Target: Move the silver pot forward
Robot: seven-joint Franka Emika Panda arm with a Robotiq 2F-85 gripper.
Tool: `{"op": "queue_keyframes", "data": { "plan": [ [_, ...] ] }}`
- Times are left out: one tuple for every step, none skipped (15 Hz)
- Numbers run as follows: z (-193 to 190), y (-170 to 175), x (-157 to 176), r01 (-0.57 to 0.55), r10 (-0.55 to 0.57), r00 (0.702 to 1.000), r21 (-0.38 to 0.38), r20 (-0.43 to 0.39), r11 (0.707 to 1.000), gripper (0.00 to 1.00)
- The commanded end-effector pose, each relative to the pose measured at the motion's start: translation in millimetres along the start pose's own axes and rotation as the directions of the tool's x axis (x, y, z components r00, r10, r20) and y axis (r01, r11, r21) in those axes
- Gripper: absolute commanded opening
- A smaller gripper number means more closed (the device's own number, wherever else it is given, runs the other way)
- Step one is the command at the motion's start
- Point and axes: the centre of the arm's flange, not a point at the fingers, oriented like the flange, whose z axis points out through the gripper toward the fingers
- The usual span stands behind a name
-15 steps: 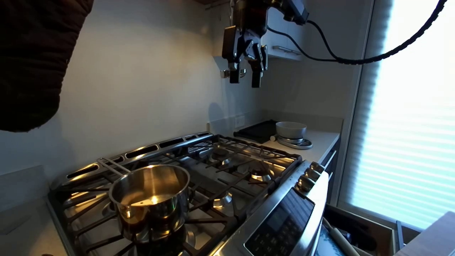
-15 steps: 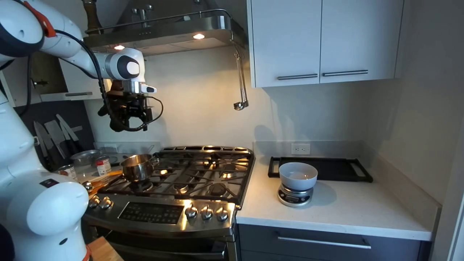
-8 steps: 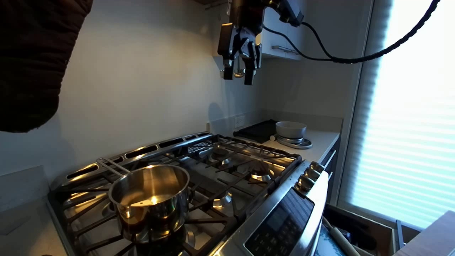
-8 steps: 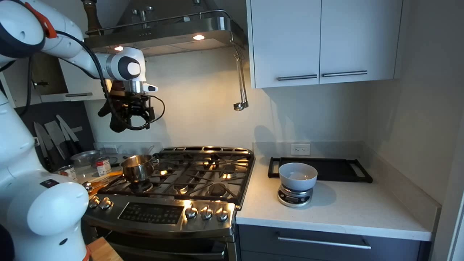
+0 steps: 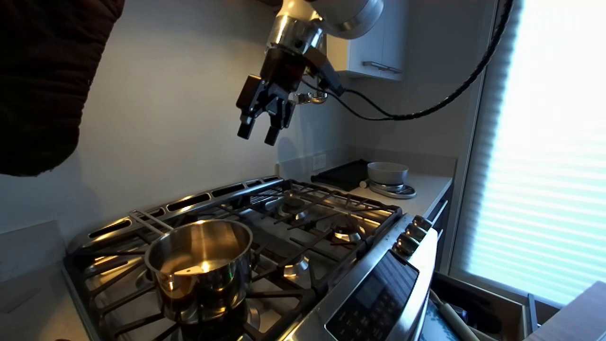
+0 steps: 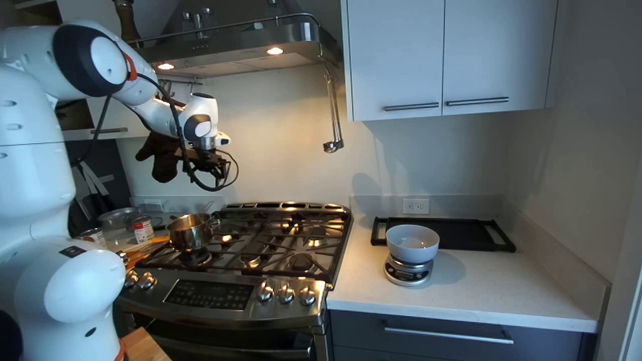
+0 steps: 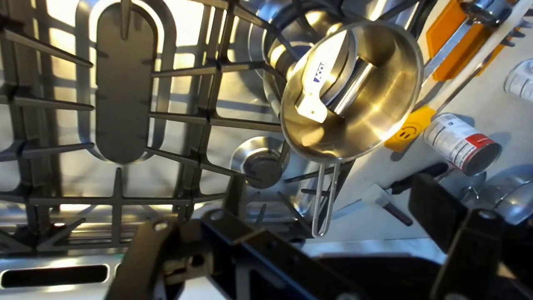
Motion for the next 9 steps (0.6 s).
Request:
{"op": "queue_keyframes", "data": {
  "plan": [
    [44,6,32,0.051,-0.042,0.997,0.140,-0.068,0.989,1.00],
    [56,8,38,0.061,-0.046,0.995,0.164,-0.093,0.984,1.00],
    [66,11,43,0.072,-0.051,0.992,0.188,-0.114,0.980,1.00],
    [79,13,49,0.077,-0.048,0.989,0.217,-0.138,0.973,1.00],
    [89,16,53,0.079,-0.041,0.986,0.243,-0.159,0.967,1.00],
    [101,19,58,0.078,-0.032,0.984,0.267,-0.174,0.961,1.00],
    [111,21,62,0.083,-0.030,0.982,0.287,-0.185,0.954,1.00],
    [123,23,64,0.080,-0.022,0.983,0.316,-0.182,0.945,1.00],
    [131,24,66,0.084,-0.012,0.982,0.378,-0.187,0.922,1.00]
  ]
}}
